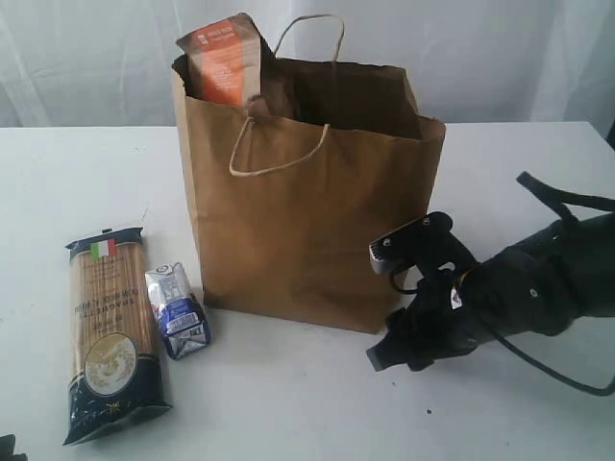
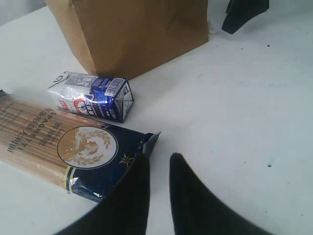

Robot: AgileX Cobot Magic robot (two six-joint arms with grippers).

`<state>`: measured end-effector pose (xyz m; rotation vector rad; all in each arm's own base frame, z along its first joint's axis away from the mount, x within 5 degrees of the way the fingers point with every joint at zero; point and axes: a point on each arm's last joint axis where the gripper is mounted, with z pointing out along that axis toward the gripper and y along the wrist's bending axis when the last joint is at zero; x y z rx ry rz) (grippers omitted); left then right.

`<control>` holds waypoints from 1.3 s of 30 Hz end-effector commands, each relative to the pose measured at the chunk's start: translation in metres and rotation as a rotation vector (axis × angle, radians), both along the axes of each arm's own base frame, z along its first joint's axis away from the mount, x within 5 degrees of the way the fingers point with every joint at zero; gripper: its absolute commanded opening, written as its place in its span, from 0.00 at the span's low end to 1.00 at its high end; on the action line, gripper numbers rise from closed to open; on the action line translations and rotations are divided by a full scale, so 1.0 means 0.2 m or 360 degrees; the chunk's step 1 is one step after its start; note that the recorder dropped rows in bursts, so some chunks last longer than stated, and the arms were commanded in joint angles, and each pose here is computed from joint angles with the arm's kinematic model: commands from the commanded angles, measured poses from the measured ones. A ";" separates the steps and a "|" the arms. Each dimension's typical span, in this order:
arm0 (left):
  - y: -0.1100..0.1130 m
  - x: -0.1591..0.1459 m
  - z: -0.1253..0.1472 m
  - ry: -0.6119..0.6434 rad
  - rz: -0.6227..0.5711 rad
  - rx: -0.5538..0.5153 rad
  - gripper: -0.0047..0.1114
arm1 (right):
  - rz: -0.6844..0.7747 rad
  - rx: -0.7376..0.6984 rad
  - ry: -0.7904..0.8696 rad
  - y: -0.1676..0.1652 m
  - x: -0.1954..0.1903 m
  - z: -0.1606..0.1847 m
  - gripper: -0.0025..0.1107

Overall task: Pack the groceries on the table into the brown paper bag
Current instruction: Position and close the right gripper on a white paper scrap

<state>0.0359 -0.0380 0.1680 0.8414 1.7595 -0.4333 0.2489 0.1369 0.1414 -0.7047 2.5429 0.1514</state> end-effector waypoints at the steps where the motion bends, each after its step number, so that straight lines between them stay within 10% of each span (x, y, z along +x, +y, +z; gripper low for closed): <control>1: 0.00 0.00 -0.01 0.0008 -0.0011 -0.0002 0.22 | 0.0075 -0.0056 -0.0002 0.01 0.04 -0.02 0.50; 16: 0.00 0.00 -0.01 0.0008 -0.0011 -0.0002 0.22 | 0.0164 -0.0147 0.0045 0.03 0.09 -0.10 0.37; 21: 0.00 0.00 -0.01 0.0008 -0.0011 -0.0002 0.22 | 0.0155 -0.0194 0.0140 0.02 0.07 -0.12 0.04; 39: 0.00 0.00 -0.01 0.0008 -0.0011 -0.0002 0.22 | -0.0133 0.0204 -0.0212 -0.15 -0.25 0.34 0.02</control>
